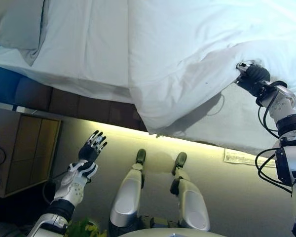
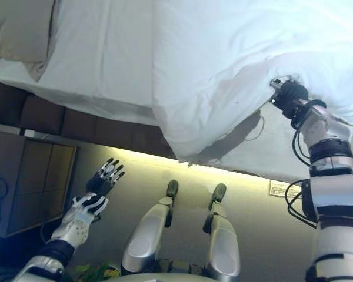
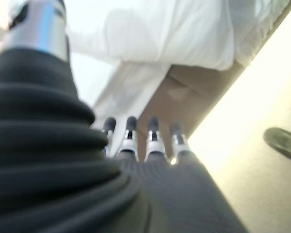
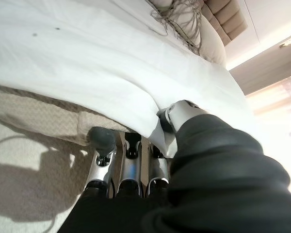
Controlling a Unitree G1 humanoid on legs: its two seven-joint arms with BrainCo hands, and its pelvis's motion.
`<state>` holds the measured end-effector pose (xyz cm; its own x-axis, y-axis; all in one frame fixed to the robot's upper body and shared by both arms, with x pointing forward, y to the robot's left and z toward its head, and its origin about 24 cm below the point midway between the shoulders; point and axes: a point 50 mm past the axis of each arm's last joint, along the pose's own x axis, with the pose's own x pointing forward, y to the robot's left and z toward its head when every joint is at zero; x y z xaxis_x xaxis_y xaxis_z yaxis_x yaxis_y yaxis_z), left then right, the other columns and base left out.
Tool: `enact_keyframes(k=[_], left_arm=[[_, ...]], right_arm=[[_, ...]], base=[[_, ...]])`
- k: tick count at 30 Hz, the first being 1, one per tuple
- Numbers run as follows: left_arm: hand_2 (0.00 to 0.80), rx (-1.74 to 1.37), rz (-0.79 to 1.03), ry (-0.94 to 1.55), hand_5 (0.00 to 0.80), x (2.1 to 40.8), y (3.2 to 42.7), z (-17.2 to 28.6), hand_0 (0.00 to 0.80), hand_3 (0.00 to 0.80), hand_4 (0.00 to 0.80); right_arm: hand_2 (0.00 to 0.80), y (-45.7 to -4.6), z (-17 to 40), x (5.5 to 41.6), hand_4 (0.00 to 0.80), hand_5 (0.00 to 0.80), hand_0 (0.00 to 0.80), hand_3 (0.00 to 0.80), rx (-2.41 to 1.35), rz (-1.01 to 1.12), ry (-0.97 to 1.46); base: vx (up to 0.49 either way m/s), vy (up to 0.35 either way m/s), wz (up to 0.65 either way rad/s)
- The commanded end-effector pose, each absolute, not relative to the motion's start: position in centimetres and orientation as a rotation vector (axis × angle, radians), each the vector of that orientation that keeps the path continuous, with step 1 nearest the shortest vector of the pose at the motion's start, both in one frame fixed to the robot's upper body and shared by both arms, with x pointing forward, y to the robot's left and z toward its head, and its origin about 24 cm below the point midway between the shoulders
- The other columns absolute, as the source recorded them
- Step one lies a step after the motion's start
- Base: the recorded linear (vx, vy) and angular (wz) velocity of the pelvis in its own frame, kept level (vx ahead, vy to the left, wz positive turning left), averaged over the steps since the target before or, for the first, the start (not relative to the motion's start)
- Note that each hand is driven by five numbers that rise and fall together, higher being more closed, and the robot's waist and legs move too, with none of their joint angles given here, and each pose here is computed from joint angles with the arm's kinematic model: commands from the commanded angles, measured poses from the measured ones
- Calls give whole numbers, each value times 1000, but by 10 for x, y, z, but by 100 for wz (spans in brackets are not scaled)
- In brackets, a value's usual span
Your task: Make the bed neatly
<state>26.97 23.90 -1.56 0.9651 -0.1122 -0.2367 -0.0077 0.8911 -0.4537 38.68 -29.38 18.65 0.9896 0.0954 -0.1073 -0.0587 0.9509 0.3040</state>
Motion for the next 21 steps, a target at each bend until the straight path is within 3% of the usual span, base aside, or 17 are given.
enact_keyframes(k=[1,12,21], left_arm=[[0,-468,-227,336,0,279,216,-16,0,0,0],[0,-888,-516,581,0,300,134,-11,0,0,0],[0,-1346,-551,707,0,297,73,-7,0,0,0]], right_arm=[[800,-259,220,399,800,800,800,800,289,253,8],[800,-203,223,414,800,800,800,800,322,340,0],[800,-174,214,418,800,800,800,800,341,370,33]], base=[[-4,27,-8],[-3,4,-2],[19,-60,-7]])
